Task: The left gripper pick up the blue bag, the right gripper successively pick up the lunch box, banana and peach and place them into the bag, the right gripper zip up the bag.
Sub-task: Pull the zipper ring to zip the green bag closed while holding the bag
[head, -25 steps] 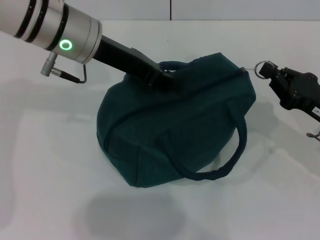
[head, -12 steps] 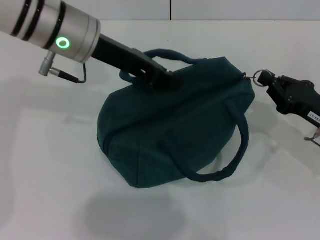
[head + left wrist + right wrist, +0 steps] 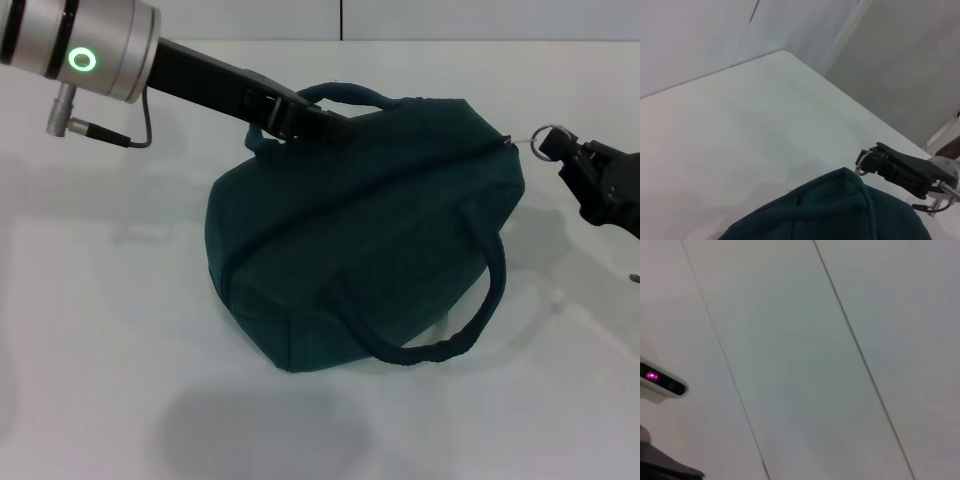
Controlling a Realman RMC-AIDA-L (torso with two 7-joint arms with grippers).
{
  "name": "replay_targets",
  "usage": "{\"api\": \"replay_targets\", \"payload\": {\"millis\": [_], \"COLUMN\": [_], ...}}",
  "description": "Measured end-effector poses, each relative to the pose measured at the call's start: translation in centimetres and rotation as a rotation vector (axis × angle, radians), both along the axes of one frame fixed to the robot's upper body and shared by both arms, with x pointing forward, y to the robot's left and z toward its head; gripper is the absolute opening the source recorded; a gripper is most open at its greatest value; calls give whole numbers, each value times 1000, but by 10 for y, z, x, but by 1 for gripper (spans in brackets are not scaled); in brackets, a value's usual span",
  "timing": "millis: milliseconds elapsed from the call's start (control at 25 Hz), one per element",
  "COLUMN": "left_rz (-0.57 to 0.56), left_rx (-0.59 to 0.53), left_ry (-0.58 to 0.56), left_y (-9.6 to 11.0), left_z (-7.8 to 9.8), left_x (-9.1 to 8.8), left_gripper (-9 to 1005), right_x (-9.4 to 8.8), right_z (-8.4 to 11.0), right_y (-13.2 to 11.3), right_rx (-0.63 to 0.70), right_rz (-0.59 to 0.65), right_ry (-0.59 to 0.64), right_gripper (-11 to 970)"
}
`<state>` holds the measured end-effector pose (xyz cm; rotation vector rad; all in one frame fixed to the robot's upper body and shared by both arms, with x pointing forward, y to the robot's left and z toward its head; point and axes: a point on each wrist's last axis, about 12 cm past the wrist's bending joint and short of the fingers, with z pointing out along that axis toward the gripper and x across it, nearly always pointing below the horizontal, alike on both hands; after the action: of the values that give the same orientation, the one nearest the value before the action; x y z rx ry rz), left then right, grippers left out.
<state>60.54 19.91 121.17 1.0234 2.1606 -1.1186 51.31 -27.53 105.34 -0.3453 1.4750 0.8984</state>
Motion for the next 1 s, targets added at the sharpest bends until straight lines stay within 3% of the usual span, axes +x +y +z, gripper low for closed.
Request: {"api": "replay_targets", "payload": {"millis": [360,720,960,1000], "left_rz": [0,-18,-120,-139], "left_rx": [0,-33,27,51], "left_ry": [-11,-124,-189,-196], "left_y": [1,-16,-50,-57], "left_z": [0,6,8,6], "left_x": [1,7,11,11], "left_gripper": [83,105,317,416], "right_x": [7,5,0,-1], "right_z": [-8,-9,-8,-8], "right_y": [2,5,7,7], "right_rx": [-53,-50,-29,-27], "right_rz": [-19,2,24,25], "right_ry": [59,62,47,46], "right_gripper": [4,4,4,4]}}
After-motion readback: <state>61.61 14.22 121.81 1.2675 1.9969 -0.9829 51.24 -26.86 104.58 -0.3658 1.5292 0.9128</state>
